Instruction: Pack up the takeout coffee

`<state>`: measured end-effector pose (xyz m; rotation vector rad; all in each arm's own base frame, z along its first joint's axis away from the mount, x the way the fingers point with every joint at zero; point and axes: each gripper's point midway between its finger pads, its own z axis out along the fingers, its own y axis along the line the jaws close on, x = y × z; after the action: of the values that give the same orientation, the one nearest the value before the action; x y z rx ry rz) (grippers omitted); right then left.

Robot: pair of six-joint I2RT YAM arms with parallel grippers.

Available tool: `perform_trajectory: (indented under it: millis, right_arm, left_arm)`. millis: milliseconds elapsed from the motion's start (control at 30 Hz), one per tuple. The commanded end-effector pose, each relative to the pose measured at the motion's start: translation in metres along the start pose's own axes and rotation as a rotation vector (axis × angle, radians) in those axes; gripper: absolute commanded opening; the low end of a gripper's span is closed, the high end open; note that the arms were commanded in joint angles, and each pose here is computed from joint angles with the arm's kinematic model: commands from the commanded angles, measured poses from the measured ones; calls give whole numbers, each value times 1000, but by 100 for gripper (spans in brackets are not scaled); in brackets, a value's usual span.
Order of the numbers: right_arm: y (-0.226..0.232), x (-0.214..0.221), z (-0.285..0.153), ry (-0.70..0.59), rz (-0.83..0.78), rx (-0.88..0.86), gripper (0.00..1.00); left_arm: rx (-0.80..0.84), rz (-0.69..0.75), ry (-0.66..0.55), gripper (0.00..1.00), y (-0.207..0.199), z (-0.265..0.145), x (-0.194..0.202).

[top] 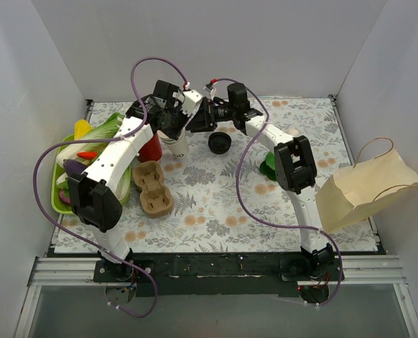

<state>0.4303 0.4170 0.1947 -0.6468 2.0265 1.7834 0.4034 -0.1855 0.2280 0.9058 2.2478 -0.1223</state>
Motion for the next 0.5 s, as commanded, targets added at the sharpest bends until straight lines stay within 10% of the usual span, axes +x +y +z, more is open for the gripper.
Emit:
perform_trajectory:
  millis: [0,467]
  right_arm:
    - [7,-8,6,-8,-44,-31,96]
    - [3,-6,14,1,-47,-38,96]
  left_arm:
    - [12,-7,-46,0,-2,-9,-16]
    - [31,-5,-36,0,-6,-5,-17]
